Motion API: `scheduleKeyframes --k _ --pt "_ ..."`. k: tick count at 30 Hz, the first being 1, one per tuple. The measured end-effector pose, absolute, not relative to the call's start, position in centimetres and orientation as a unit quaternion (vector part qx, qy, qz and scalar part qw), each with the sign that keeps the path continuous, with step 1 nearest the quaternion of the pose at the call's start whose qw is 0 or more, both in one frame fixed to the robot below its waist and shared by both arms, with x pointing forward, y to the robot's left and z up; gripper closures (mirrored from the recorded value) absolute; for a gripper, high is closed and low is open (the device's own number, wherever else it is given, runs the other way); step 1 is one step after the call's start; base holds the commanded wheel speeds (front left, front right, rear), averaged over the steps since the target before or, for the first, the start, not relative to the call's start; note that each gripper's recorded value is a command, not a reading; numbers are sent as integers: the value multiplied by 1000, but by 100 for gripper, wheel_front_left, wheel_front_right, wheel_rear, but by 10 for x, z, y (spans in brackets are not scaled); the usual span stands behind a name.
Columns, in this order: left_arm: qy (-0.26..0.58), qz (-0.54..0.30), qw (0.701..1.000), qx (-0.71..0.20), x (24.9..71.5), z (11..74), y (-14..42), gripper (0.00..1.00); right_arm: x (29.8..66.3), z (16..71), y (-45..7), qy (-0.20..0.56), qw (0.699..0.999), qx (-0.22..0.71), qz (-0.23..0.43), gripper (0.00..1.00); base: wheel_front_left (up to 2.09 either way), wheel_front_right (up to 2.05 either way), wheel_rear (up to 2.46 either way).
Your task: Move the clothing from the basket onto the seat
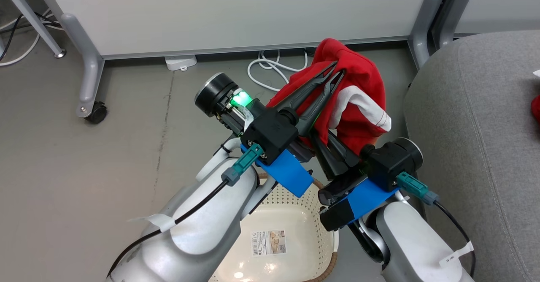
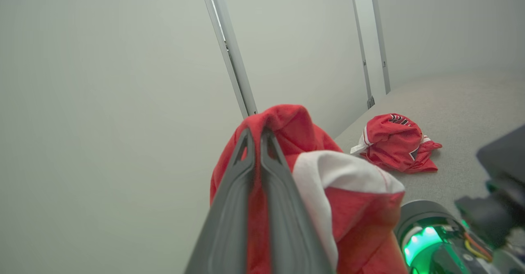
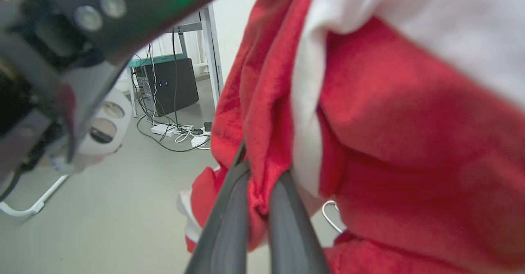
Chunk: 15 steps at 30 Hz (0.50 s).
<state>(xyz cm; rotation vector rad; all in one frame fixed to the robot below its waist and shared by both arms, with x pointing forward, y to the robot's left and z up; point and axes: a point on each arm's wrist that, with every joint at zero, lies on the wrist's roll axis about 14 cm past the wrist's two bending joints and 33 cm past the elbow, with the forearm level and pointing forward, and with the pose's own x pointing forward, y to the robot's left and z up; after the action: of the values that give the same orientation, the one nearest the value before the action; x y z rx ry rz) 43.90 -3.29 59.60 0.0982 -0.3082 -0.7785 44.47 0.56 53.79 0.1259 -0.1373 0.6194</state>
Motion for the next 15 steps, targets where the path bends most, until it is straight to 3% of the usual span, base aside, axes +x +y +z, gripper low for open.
scheduleKeyframes --k 9,10,11,15 --pt "-146 -378 913 48 441 593 -33 100 445 540 6 -70 948 66 304 100 0 0 0" --pt "-143 -377 914 48 441 591 -32 58 445 540 5 -70 948 67 304 100 0 0 0" --pt "-142 -377 914 48 442 591 -32 0 445 540 5 -70 948 67 304 100 0 0 0" --pt "-144 -377 914 46 442 591 -32 0 446 539 4 -70 948 69 302 100 0 0 0"
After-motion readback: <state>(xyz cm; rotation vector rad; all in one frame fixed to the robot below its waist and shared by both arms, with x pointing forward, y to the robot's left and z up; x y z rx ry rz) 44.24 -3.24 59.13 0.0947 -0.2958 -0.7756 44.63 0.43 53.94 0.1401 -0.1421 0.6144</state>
